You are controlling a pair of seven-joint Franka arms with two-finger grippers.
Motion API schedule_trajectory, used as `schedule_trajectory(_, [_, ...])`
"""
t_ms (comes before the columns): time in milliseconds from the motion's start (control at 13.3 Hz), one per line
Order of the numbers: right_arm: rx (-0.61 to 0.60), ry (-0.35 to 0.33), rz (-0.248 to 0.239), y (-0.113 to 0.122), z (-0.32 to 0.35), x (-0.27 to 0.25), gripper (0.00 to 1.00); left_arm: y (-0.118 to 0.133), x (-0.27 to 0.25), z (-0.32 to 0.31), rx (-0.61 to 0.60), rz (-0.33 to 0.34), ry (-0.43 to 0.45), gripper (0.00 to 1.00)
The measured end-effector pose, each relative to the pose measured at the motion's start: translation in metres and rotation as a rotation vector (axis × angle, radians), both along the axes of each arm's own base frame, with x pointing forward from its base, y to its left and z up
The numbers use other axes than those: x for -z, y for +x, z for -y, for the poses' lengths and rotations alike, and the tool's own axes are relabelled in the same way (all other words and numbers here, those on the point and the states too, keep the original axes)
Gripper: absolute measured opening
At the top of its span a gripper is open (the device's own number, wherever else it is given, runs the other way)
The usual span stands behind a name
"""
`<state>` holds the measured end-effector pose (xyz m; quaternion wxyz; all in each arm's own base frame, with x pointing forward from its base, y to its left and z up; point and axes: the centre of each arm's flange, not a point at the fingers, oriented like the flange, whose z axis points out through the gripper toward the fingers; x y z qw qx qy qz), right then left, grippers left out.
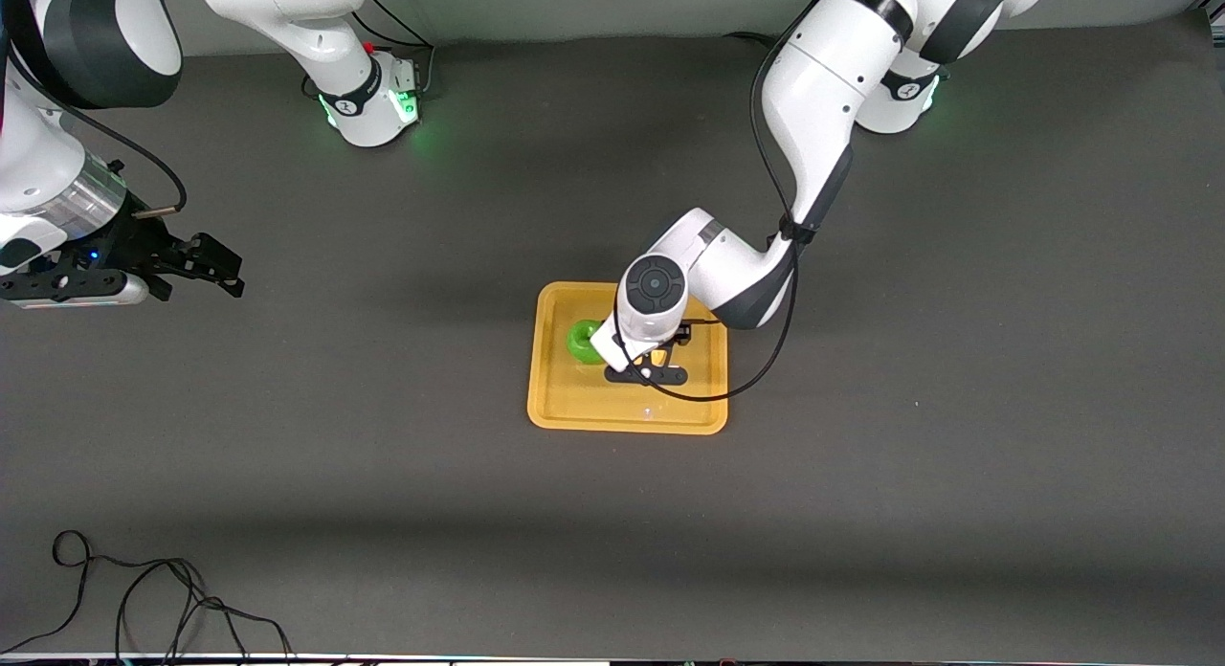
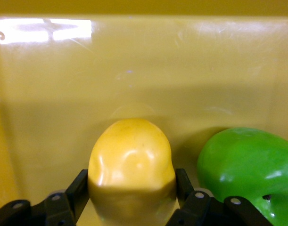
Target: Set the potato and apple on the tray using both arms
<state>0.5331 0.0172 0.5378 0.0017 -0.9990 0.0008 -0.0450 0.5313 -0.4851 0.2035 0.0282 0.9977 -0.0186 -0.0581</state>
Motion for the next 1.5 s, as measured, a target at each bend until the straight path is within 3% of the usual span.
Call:
schedule_trajectory(150, [0.003, 0.000, -0.013, -0.001, 0.000, -0.002, 1.00, 0.001, -0.001, 0.000, 0.000, 0.002, -0.001, 0.97])
schedule_trajectory(226, [0.003, 0.000, -0.015, -0.001, 0.000, -0.005, 1.00, 0.001, -0.002, 0.001, 0.000, 0.004, -0.002, 1.00])
schedule_trajectory(752, [0.003, 0.000, -0.021, -0.001, 0.000, -0.014, 1.00, 0.018, -0.030, -0.004, -0.009, -0.020, 0.028, 1.00])
schedule_trajectory(1203, [0.002, 0.000, -0.021, -0.001, -0.001, -0.014, 1.00, 0.069, -0.130, -0.064, -0.072, -0.075, 0.059, 1.00])
schedule_trajectory(1504, [-0.002, 0.001, -0.024, -0.001, -0.020, -0.012, 1.00, 0.092, -0.219, -0.157, -0.048, -0.129, 0.055, 1.00])
